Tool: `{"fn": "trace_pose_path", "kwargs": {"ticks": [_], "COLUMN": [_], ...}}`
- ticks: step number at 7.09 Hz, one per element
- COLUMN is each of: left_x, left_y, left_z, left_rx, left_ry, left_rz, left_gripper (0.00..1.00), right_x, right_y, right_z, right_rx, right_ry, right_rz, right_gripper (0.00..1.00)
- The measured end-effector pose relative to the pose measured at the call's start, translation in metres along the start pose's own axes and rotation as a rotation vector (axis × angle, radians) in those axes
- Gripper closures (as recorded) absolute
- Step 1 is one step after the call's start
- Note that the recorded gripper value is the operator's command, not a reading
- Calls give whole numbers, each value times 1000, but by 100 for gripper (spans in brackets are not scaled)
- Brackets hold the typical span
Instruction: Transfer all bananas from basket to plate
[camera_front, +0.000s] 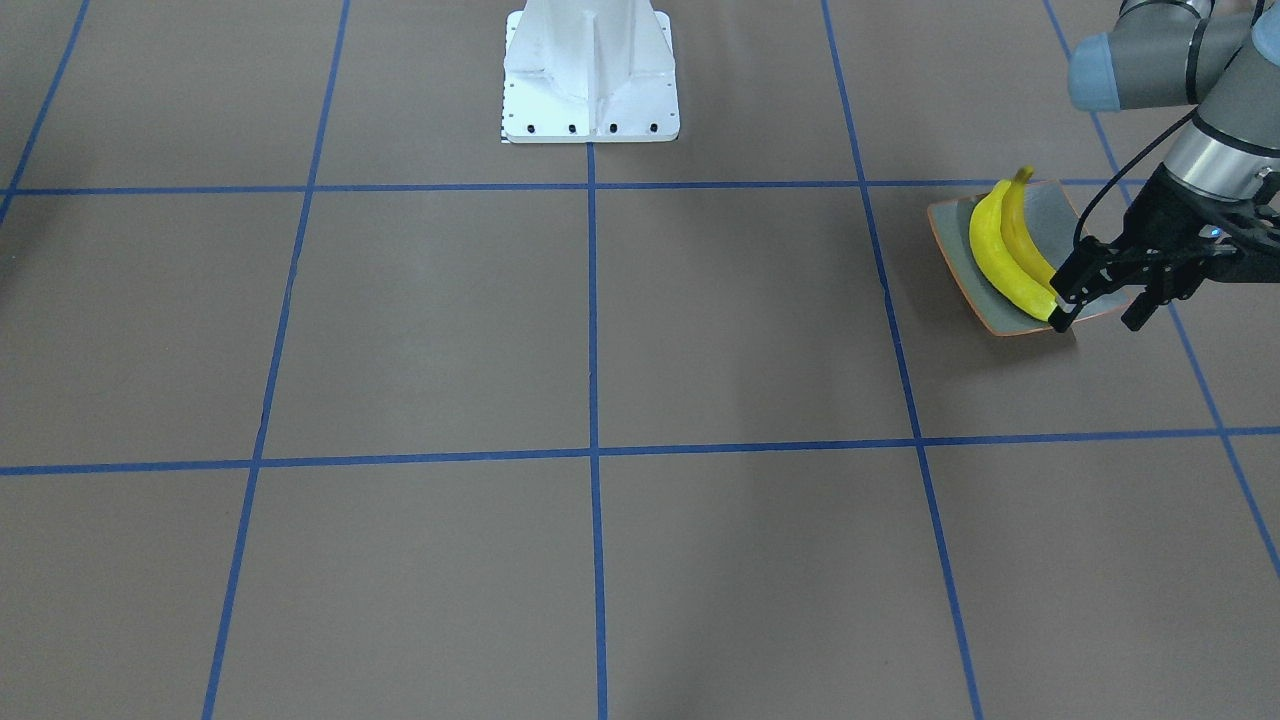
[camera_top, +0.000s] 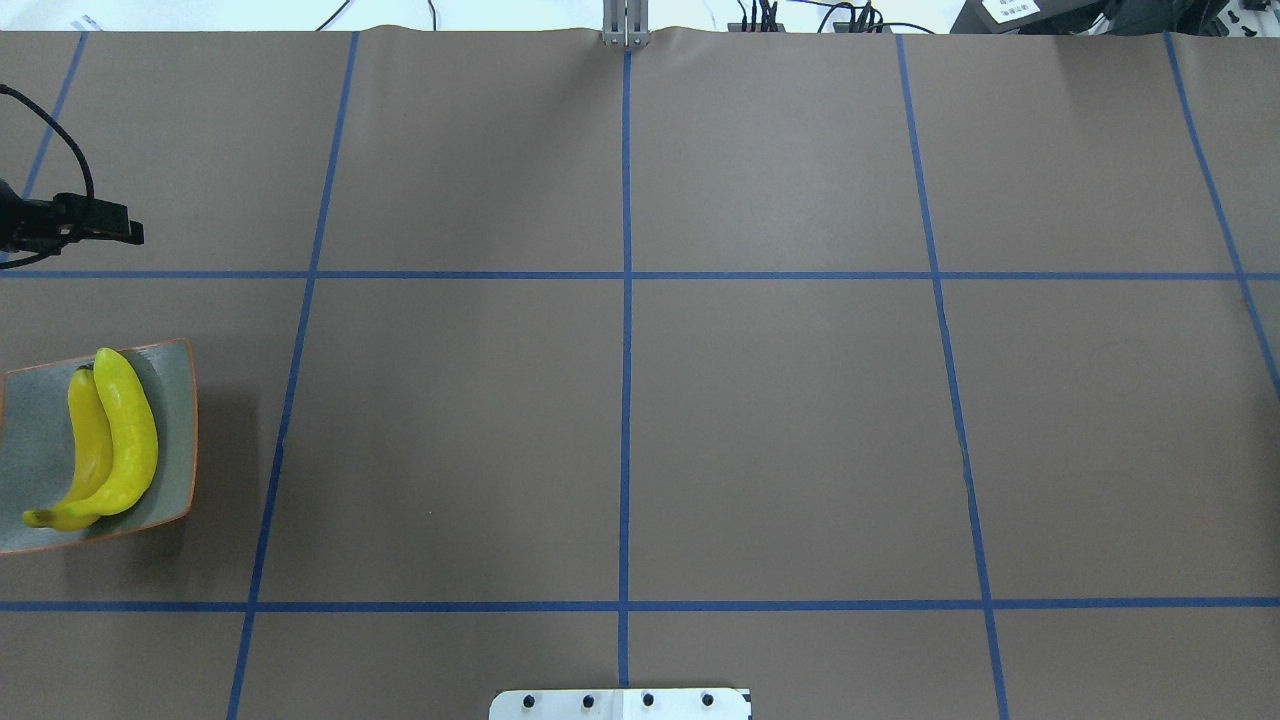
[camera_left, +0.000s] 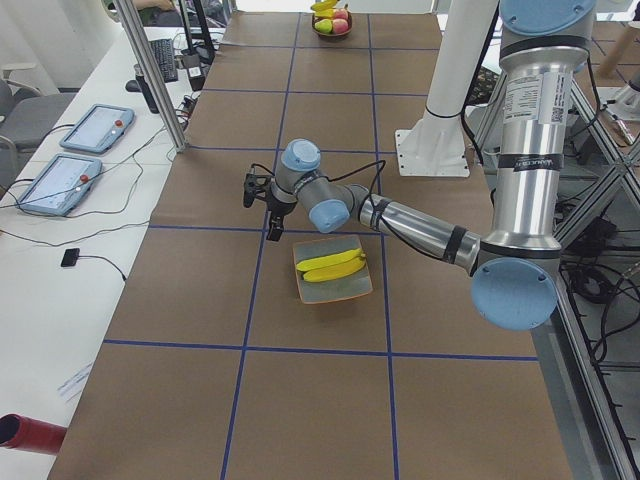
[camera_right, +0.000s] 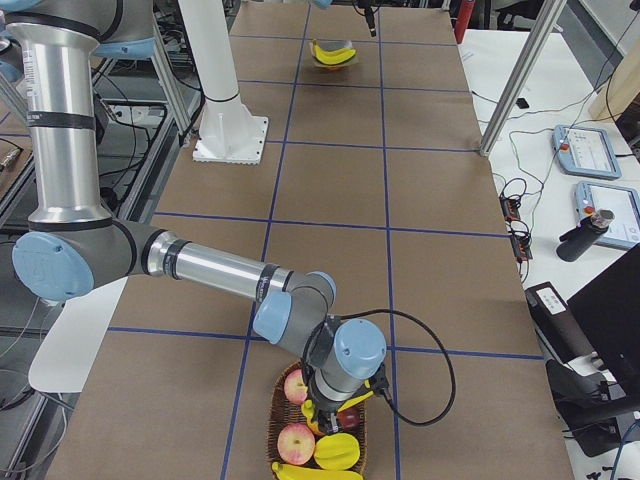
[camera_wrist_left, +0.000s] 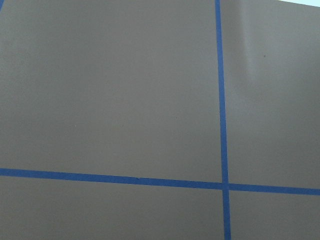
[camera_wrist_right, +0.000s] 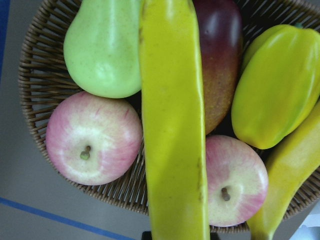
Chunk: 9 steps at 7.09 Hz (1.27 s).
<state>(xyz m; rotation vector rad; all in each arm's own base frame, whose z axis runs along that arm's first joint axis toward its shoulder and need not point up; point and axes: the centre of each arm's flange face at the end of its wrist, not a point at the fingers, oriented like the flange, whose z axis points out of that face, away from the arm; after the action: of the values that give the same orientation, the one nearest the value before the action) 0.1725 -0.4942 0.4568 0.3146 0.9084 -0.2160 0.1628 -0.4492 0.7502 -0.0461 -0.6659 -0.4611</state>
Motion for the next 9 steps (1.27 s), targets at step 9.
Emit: {"fn": "trace_pose_path", "kwargs": {"ticks": [9], "left_x": [37], "left_y": [-22], "left_z": [2], "left_rx": [-4], "left_ry": [58], "left_rz": [2], "left_gripper": [0], "right_x": [-385], "right_y": [-329], "right_z": [-122], "right_rx": [119], "right_ry": [-206], "right_rz": [152], "right_gripper": [100]}}
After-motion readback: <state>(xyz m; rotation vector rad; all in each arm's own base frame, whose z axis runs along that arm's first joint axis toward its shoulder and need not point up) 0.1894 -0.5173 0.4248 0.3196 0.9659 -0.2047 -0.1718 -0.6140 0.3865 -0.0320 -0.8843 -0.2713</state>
